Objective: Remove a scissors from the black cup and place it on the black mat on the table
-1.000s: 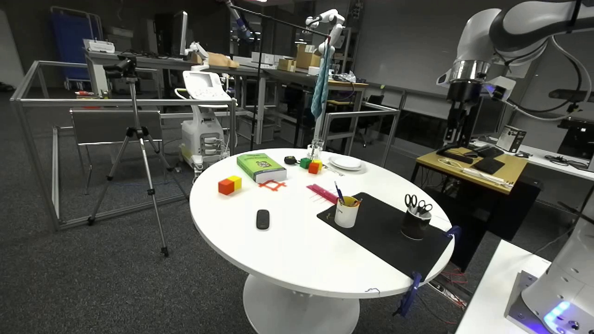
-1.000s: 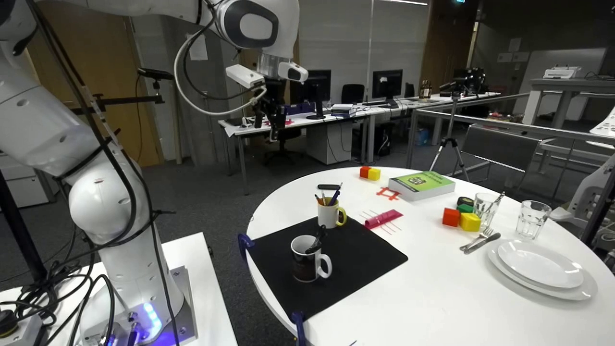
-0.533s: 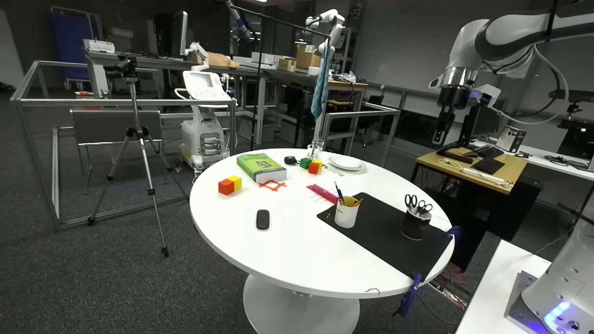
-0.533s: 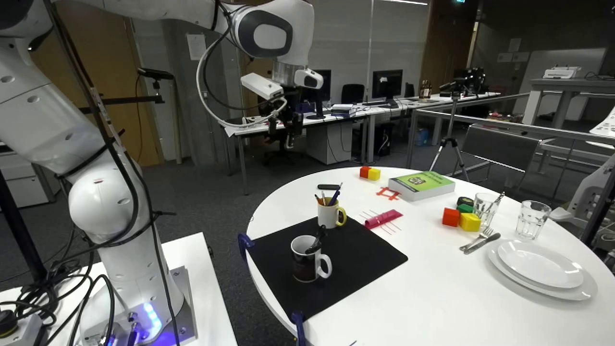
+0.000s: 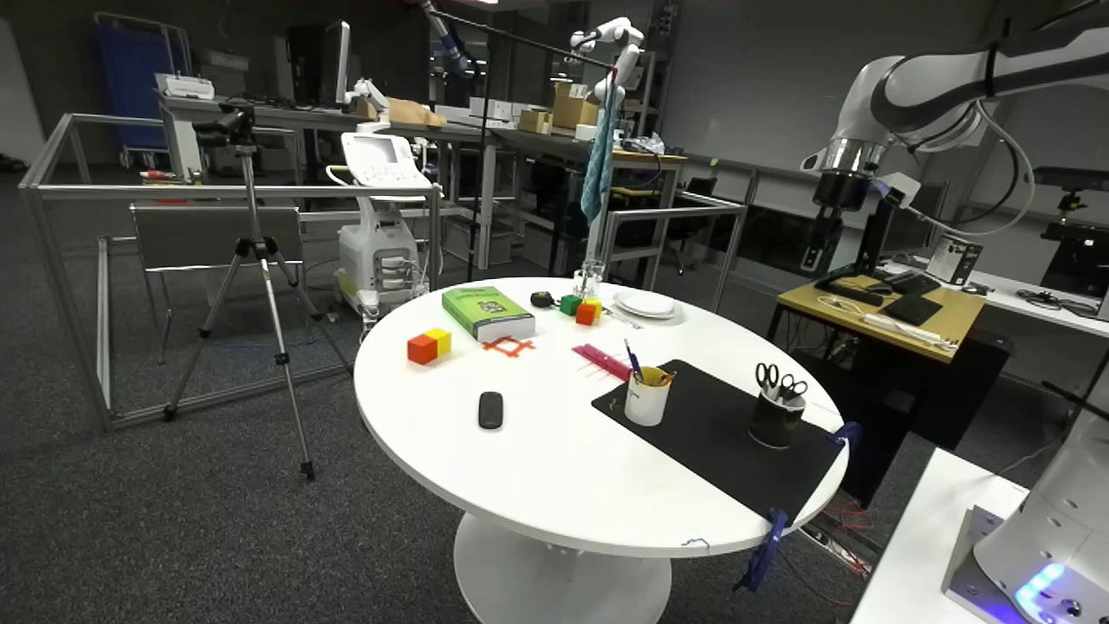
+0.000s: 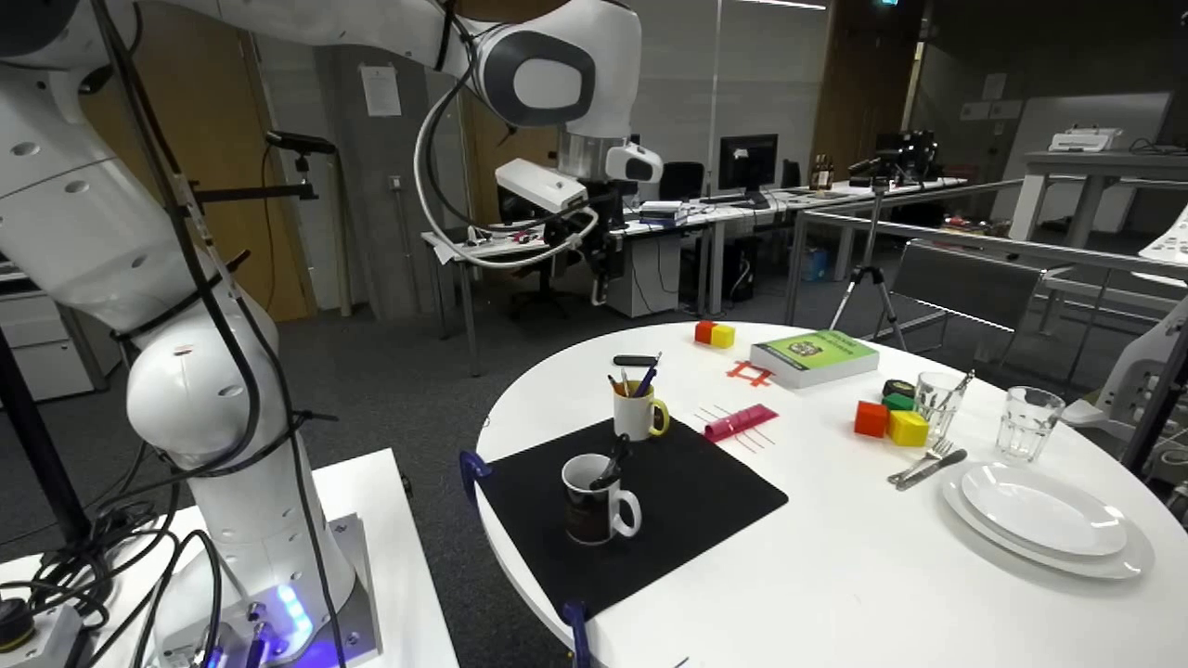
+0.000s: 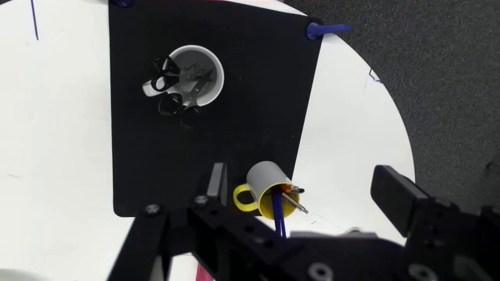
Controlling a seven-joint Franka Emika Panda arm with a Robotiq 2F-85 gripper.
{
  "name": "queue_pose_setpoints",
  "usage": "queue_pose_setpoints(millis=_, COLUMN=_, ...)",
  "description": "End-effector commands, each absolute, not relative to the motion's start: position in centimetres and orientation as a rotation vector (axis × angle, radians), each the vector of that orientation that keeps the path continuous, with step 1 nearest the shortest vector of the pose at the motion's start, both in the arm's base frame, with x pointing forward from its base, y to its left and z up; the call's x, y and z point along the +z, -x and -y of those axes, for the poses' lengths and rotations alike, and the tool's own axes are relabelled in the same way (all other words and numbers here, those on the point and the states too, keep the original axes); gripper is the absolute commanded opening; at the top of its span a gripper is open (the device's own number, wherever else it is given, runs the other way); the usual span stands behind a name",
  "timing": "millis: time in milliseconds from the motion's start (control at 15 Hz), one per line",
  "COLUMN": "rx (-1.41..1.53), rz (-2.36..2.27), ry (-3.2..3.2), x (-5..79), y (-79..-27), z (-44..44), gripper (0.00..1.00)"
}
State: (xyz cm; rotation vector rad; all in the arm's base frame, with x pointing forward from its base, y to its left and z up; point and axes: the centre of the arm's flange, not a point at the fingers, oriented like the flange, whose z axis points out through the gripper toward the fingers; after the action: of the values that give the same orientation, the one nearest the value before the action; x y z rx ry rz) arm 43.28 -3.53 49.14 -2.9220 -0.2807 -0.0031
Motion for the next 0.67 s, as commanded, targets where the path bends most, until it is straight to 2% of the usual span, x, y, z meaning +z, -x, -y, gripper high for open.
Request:
queue_pose_setpoints(millis=0, rx=-0.043, rz=0.33, ry=2.963, x=48.8, y=-44.6, z=5.5, gripper=1.0)
queue_pose_setpoints(millis=600, rx=0.023, rz=0.364, ry=3.019, x=47.4, y=-44.2, z=5.9, gripper=1.0)
